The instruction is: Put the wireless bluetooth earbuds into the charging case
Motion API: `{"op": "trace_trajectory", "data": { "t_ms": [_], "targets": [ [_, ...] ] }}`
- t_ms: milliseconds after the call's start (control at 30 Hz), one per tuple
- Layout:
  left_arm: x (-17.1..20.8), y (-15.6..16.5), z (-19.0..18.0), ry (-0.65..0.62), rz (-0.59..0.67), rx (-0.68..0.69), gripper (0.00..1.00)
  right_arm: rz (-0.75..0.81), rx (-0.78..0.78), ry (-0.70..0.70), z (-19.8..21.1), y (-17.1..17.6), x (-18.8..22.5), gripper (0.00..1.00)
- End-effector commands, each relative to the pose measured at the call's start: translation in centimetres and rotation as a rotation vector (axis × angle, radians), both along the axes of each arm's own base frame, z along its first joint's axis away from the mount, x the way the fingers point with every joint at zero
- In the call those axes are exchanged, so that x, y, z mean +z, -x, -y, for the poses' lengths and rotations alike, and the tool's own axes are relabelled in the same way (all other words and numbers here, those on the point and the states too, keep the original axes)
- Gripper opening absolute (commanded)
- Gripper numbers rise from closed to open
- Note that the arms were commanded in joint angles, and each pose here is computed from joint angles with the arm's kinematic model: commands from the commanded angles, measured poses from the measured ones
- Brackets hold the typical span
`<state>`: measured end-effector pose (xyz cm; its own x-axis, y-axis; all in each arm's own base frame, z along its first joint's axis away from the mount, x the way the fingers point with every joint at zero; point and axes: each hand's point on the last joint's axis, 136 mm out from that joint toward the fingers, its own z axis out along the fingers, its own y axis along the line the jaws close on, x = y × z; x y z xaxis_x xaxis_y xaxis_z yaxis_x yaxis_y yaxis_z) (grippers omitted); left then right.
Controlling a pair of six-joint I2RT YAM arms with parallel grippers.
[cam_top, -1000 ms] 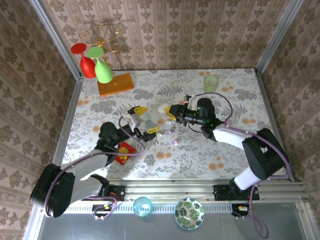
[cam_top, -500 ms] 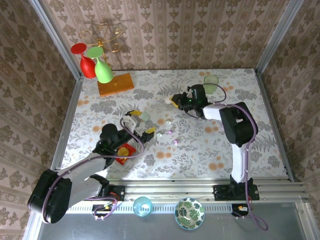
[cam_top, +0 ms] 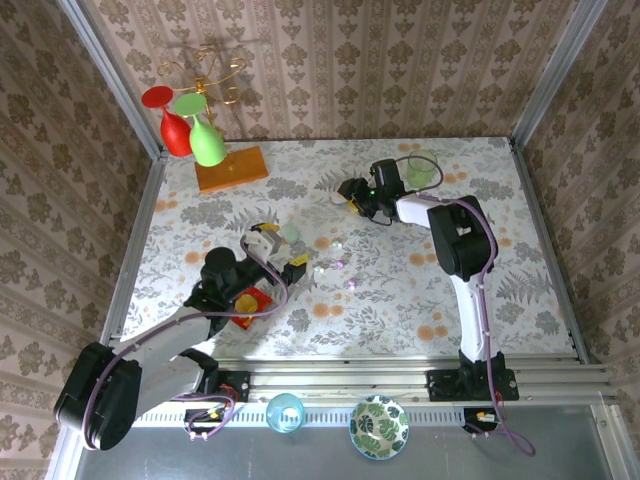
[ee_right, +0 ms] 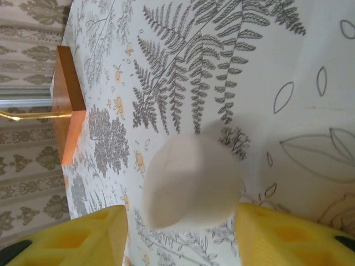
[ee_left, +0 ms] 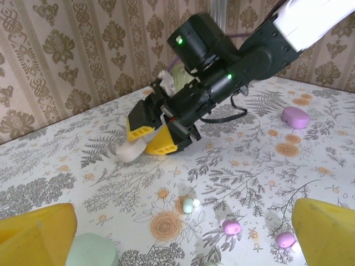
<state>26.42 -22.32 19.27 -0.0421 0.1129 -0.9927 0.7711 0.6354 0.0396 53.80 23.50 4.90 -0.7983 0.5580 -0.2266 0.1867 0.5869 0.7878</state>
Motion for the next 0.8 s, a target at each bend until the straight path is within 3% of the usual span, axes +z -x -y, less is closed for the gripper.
{"op": "trace_trajectory", "data": {
  "t_ms": [0,267,433,600,767],
  "targets": [
    [0.0,-0.6,-0.5,-0.008,-0.022,0.043,1.00,0.011,-0.049,0.211,4.0,2.0,1.0,0.64],
    [0.5,0.7,1.9,-0.013,0.019,-0.100,1.00,0.052,-0.182,0.691,14.4,10.2,4.4,0.85],
    [0.6,1.0,3.3,-0.015,0.033,-0.155,1.00,-0.040,-0.269,0.957,21.5,16.3,5.4,0.96],
    [0.8,0.9,3.9,-0.003,0.041,-0.177,1.00,-0.167,-0.324,0.937,25.7,19.4,4.4,0.94],
    [0.9,1.0,3.9,0.000,0.044,-0.181,1.00,-0.258,-0.311,0.881,27.2,20.1,2.8,0.90]
  ]
}}
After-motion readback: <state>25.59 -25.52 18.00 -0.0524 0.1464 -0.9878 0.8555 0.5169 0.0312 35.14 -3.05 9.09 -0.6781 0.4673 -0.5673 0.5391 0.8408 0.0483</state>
